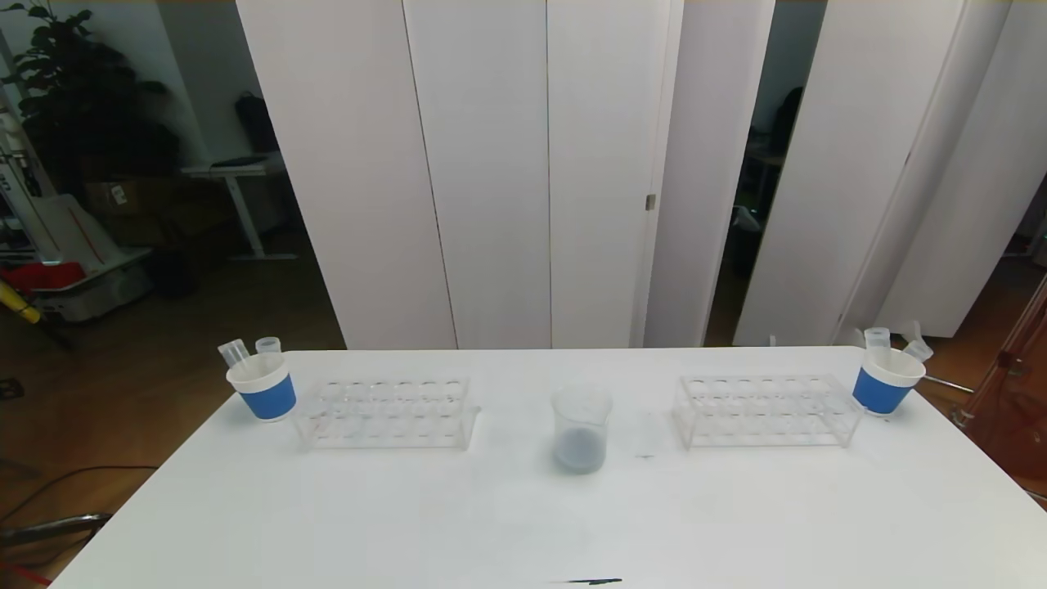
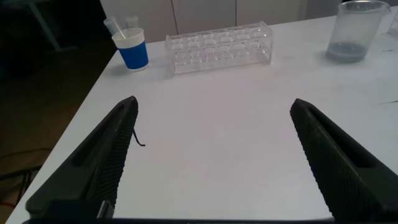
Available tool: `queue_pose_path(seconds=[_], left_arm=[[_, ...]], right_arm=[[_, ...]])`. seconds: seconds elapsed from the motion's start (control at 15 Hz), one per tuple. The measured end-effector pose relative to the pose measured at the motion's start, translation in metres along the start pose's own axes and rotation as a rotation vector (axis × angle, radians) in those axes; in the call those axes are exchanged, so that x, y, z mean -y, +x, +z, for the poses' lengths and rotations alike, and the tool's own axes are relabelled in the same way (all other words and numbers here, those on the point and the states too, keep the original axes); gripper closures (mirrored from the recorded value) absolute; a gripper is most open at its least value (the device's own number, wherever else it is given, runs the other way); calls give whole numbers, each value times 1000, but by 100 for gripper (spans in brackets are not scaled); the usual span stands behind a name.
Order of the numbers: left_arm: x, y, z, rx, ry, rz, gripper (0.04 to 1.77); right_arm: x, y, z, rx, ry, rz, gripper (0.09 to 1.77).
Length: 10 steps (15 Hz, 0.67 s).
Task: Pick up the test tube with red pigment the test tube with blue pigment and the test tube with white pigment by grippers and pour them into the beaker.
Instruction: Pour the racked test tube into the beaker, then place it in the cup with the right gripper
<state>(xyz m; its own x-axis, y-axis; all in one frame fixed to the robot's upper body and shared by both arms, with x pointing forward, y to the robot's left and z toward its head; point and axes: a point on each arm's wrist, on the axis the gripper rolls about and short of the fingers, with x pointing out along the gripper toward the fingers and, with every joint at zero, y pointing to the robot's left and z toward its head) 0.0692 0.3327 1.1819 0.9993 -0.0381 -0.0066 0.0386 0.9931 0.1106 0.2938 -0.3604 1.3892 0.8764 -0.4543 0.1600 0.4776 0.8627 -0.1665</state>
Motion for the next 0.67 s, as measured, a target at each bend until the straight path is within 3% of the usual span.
queue_pose_path(seconds=[0.27,0.47,0.67], left_arm=[[0,0,0,0,0,-1,6],[0,0,0,0,0,-1,6],[0,0,0,0,0,-1,6]], right_arm=[[33,-99,-10,-163,0,240,11],[56,-164,-28,-179,64,370,11],[67,-208,-64,-158,114,419,11]])
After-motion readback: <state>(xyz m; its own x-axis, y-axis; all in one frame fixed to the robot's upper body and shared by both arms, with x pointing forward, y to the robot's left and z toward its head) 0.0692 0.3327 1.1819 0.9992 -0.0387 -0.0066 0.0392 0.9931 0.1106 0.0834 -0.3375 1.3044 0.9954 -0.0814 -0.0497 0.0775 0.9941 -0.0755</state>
